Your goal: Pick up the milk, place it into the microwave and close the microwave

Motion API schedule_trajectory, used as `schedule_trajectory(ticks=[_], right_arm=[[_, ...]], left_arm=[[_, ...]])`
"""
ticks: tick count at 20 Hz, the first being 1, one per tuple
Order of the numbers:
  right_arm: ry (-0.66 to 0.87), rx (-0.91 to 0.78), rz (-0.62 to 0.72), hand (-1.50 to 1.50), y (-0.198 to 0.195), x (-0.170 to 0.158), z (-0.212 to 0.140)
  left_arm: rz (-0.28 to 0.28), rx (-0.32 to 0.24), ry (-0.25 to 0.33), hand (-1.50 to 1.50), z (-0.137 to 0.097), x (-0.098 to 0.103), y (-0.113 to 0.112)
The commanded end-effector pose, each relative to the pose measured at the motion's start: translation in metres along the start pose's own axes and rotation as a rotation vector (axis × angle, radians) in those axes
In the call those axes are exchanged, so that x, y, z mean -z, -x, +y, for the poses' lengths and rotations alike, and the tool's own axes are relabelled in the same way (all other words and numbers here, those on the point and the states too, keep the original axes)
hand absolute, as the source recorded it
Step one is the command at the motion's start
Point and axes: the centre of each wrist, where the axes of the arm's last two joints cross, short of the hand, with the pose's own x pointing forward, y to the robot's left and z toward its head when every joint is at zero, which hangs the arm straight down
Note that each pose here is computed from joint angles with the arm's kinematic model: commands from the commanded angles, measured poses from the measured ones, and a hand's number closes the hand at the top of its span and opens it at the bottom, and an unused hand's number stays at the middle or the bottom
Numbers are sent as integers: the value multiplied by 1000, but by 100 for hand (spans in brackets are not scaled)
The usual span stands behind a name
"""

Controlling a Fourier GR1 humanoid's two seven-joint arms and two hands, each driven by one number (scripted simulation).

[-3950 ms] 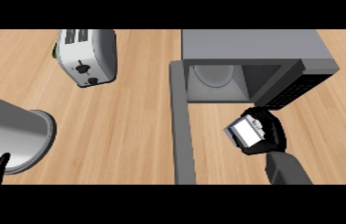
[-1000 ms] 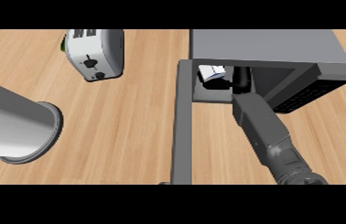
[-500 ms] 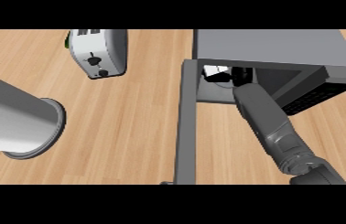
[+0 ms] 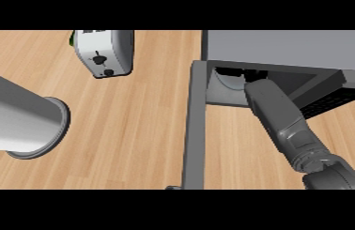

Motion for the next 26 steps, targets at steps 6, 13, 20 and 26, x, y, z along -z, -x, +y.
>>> schedule_trajectory(ticks=[6, 13, 20, 26], right_arm=[[74, -79, 62, 150, 32, 7, -35], [93, -136, 109, 150, 44, 7, -48], [13, -182, 62, -150, 43, -3, -37], [42, -203, 42, -150, 37, -8, -26]], left_arm=[[-2, -11, 35, -150, 0, 8, 6], [15, -20, 41, -150, -11, 19, 13], [24, -33, 43, -150, -8, 22, 23], [16, -7, 31, -150, -8, 28, 22]])
